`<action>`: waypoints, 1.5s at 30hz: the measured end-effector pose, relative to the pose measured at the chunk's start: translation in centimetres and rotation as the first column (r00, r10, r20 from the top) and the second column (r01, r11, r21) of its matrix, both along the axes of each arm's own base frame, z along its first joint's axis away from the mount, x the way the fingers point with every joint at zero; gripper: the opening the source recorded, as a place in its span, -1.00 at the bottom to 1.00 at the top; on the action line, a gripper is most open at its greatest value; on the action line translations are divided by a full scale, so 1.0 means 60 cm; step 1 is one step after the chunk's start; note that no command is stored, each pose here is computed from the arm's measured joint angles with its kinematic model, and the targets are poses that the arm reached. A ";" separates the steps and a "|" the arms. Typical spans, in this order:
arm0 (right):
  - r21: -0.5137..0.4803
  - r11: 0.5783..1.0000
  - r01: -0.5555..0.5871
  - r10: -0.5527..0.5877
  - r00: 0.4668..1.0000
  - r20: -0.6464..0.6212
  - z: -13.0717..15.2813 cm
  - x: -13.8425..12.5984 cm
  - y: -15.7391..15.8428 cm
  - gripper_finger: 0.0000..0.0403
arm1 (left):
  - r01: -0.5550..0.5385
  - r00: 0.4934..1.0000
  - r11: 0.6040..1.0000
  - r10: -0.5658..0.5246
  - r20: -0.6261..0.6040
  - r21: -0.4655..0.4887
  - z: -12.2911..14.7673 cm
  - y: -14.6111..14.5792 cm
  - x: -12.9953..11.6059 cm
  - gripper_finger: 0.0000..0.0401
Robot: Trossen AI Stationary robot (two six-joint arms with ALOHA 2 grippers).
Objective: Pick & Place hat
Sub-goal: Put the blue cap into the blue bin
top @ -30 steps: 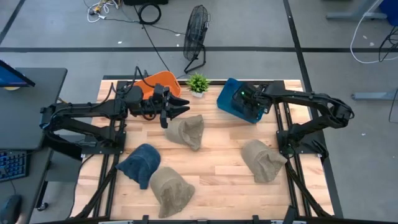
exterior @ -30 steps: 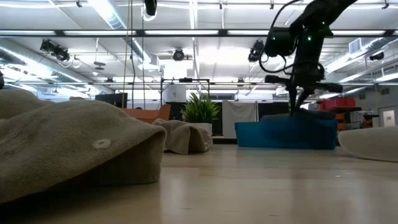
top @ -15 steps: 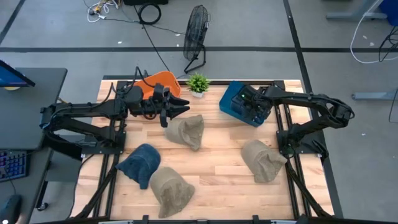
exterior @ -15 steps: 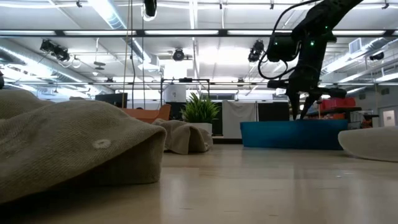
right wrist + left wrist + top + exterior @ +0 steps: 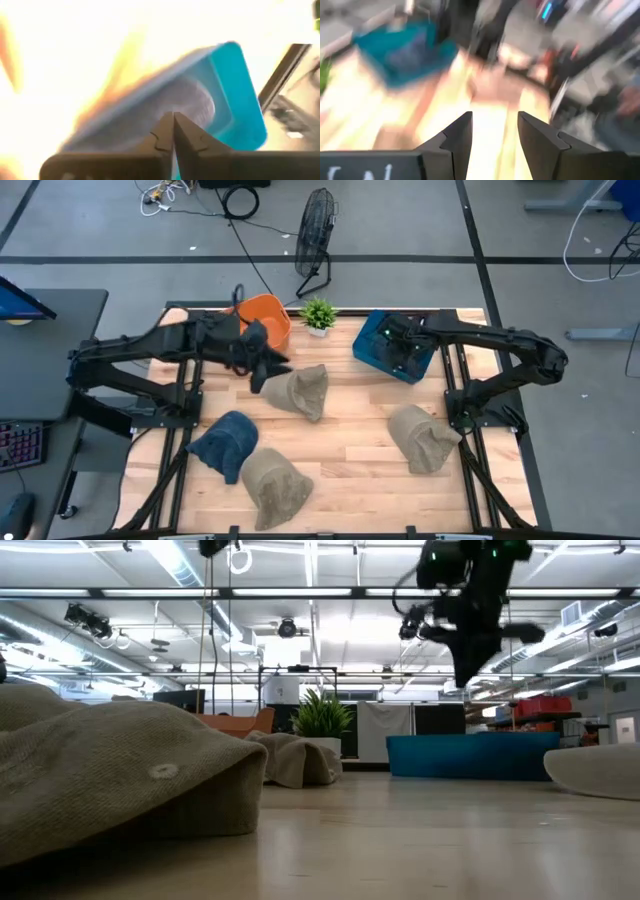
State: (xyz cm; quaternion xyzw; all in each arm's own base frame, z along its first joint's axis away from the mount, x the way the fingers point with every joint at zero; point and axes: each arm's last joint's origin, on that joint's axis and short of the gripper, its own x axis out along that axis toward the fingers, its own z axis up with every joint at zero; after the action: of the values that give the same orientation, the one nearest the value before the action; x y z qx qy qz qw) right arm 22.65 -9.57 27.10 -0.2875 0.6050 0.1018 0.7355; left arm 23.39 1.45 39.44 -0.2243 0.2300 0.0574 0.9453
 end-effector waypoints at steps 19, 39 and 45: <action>0.516 0.848 -0.121 -0.171 0.858 0.483 0.152 0.068 0.073 -0.85 | 0.118 0.646 0.985 -0.170 -0.744 -0.123 -0.095 -0.132 -0.050 -0.20; 0.729 0.683 -0.044 -0.506 0.691 0.516 0.187 0.100 0.078 -0.85 | 0.086 0.271 0.981 -0.190 -0.943 -0.173 -0.289 -0.130 -0.106 -0.20; 0.741 0.671 -0.029 -0.521 0.693 0.498 0.184 0.103 0.077 -0.85 | 0.092 0.247 0.980 -0.197 -0.949 -0.179 -0.330 -0.127 -0.119 -0.20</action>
State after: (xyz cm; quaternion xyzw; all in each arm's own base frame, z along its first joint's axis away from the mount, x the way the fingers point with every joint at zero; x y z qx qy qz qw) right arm 28.84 -4.95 38.12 0.0889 0.2439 0.1020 0.9603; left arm 16.28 -6.14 19.65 -0.1620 0.7777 0.0848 0.6014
